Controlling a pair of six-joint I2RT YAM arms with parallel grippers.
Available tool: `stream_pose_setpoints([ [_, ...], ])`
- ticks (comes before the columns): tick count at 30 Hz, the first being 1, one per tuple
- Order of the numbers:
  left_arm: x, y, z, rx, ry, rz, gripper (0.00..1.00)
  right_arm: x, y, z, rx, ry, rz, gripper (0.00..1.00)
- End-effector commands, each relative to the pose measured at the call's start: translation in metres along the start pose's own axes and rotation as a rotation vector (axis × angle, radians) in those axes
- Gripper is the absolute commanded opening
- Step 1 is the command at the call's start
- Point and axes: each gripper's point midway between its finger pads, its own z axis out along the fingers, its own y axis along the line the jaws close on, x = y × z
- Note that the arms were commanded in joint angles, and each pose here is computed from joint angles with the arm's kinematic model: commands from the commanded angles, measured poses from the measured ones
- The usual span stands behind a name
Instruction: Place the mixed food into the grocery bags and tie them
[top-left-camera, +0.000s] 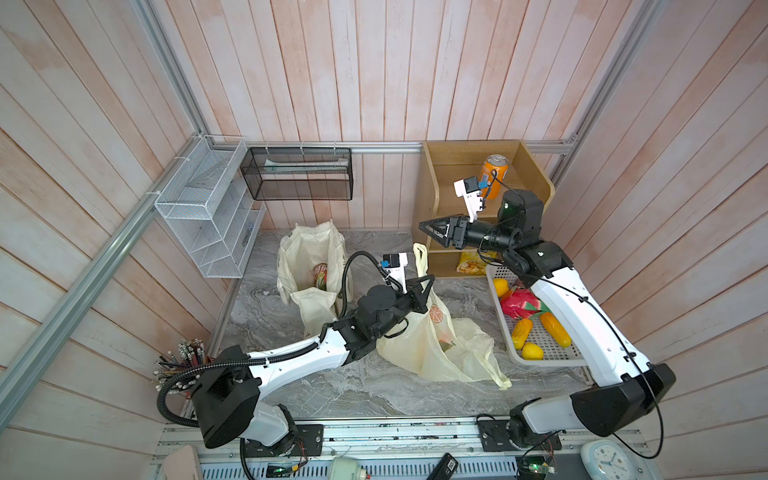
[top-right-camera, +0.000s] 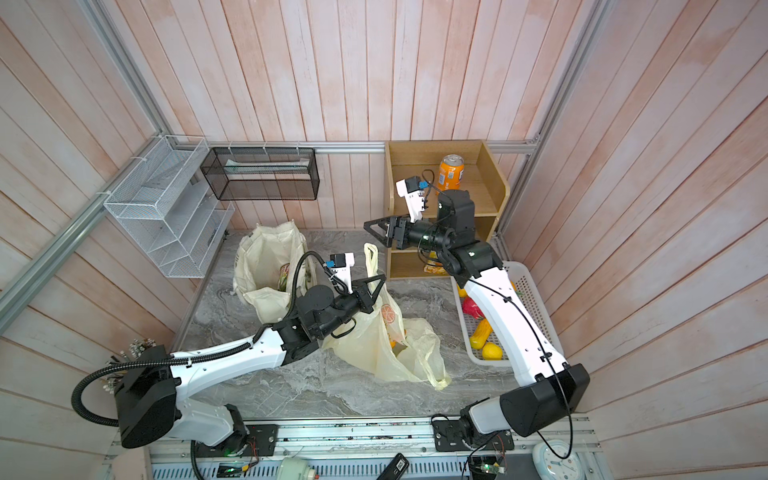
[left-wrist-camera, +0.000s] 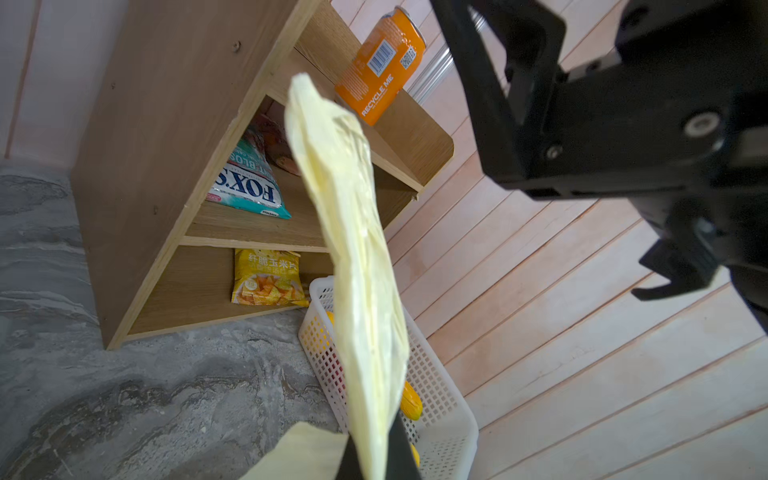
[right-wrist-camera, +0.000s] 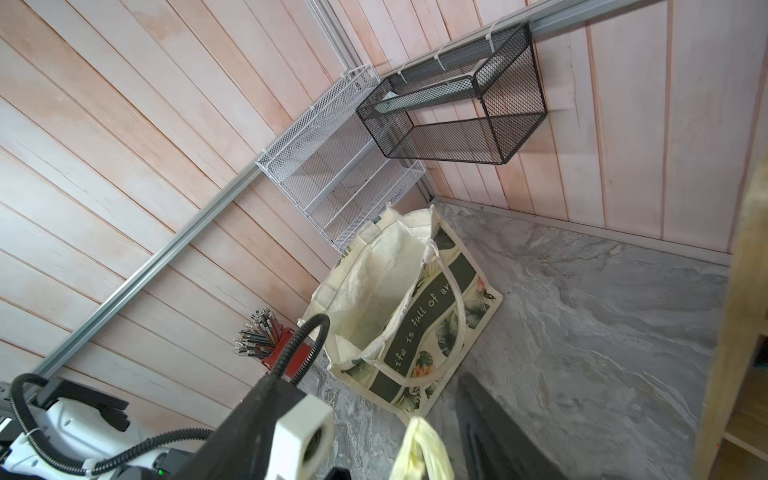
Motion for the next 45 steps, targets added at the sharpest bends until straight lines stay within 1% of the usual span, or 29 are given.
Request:
stream_pose_setpoints([
  [1,-0.007,0.006,0.0,-0.026,-0.018,0.031,0.0,0.0,-0.001,-0.006,0.048,-0.049,-0.011,0.74],
  [6,-0.01,0.007,-0.001,-0.03,-0.019,0.049,0.0,0.018,-0.008,0.007,0.101,-0.034,0.012,0.8],
  [16,-0.015,0.006,-0.009,-0.037,-0.029,0.071,0.0,0.036,-0.036,0.038,0.237,0.015,0.017,0.8],
  [20,-0.015,0.007,-0.009,-0.043,-0.026,0.077,0.0,0.038,-0.041,0.048,0.269,0.035,-0.006,0.77],
  [23,-0.014,0.008,-0.008,-0.053,-0.017,0.084,0.0,0.04,-0.043,0.057,0.324,0.061,-0.062,0.71],
  [24,-0.014,0.008,-0.008,-0.054,-0.016,0.084,0.0,0.041,-0.042,0.06,0.344,0.072,-0.085,0.68],
  [25,-0.014,0.008,-0.008,-0.053,-0.015,0.086,0.0,0.041,-0.043,0.062,0.357,0.079,-0.099,0.63],
  [26,-0.014,0.008,-0.007,-0.054,-0.014,0.088,0.0,0.042,-0.044,0.064,0.365,0.087,-0.108,0.55],
  [29,-0.012,0.01,-0.006,-0.059,-0.009,0.091,0.0,0.039,-0.043,0.064,0.365,0.083,-0.122,0.09],
  [30,-0.012,0.01,-0.007,-0.058,-0.007,0.094,0.0,0.038,-0.042,0.064,0.364,0.083,-0.127,0.0],
  [32,-0.012,0.011,-0.008,-0.053,-0.002,0.103,0.0,0.035,-0.039,0.063,0.34,0.082,-0.135,0.0],
  [34,-0.013,0.011,-0.011,-0.032,0.008,0.111,0.21,0.031,-0.034,0.061,0.285,0.084,-0.138,0.0],
  [36,-0.015,0.011,-0.018,-0.001,0.022,0.121,0.44,0.029,-0.027,0.057,0.212,0.087,-0.143,0.0],
  [38,-0.016,0.013,-0.025,0.034,0.05,0.127,0.58,0.025,-0.02,0.051,0.14,0.087,-0.152,0.0],
  [40,-0.018,0.011,-0.035,0.098,0.082,0.136,0.64,0.025,-0.013,0.046,0.07,0.096,-0.168,0.0],
  [45,-0.022,0.004,-0.057,0.236,0.162,0.213,0.7,0.027,0.008,0.034,-0.094,0.11,-0.22,0.0],
])
